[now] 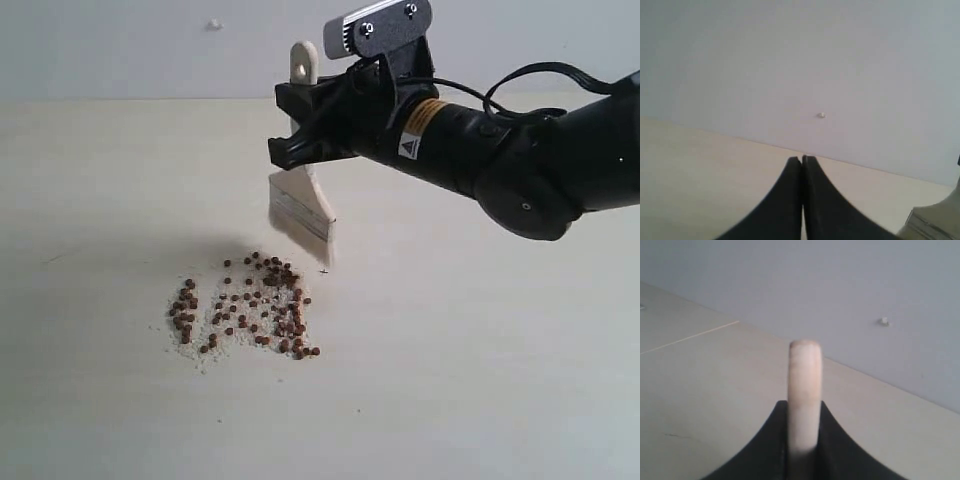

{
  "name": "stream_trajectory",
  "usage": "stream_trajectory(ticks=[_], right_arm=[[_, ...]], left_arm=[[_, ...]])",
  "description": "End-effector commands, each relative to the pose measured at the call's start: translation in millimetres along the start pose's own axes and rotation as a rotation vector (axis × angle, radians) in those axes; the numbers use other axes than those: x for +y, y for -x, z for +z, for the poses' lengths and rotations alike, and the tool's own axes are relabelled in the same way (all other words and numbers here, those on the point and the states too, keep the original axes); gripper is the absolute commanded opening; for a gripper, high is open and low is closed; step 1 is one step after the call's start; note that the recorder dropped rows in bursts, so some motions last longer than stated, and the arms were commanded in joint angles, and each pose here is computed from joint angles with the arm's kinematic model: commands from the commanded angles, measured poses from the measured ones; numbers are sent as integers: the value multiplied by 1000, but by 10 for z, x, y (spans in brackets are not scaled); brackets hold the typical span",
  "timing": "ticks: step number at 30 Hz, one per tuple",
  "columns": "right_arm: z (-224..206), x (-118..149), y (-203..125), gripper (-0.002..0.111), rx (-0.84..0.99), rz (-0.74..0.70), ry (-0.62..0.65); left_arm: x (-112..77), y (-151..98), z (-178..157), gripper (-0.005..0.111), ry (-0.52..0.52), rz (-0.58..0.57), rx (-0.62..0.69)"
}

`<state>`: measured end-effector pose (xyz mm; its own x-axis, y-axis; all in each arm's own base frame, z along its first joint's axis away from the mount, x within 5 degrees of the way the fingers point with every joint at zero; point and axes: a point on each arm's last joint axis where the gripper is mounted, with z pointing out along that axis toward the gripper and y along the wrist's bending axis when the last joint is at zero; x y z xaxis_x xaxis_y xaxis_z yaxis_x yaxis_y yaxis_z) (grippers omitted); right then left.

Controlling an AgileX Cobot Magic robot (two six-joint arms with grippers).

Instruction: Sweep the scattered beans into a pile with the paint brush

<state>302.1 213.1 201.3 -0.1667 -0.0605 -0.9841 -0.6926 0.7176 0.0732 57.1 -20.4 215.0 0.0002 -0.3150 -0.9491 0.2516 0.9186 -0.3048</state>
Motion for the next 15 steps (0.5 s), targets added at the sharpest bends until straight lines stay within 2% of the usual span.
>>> stream_trajectory(ticks=[1,8,12,15], right_arm=[[-73,-261,76,0,-22,-28,-77],[-212,-889,68,0,-97,-39,-178],[-106,-1144,95,0,-62,-40,-122],[175,-1284,86,0,-23,-41,-53]], left_arm=[[-3,-8,-6,0,-7,-7,-2],[-3,-8,-6,0,-7,-7,-2],[-3,-8,-6,0,-7,-7,-2],[-3,-8,-6,0,-7,-7,-2]])
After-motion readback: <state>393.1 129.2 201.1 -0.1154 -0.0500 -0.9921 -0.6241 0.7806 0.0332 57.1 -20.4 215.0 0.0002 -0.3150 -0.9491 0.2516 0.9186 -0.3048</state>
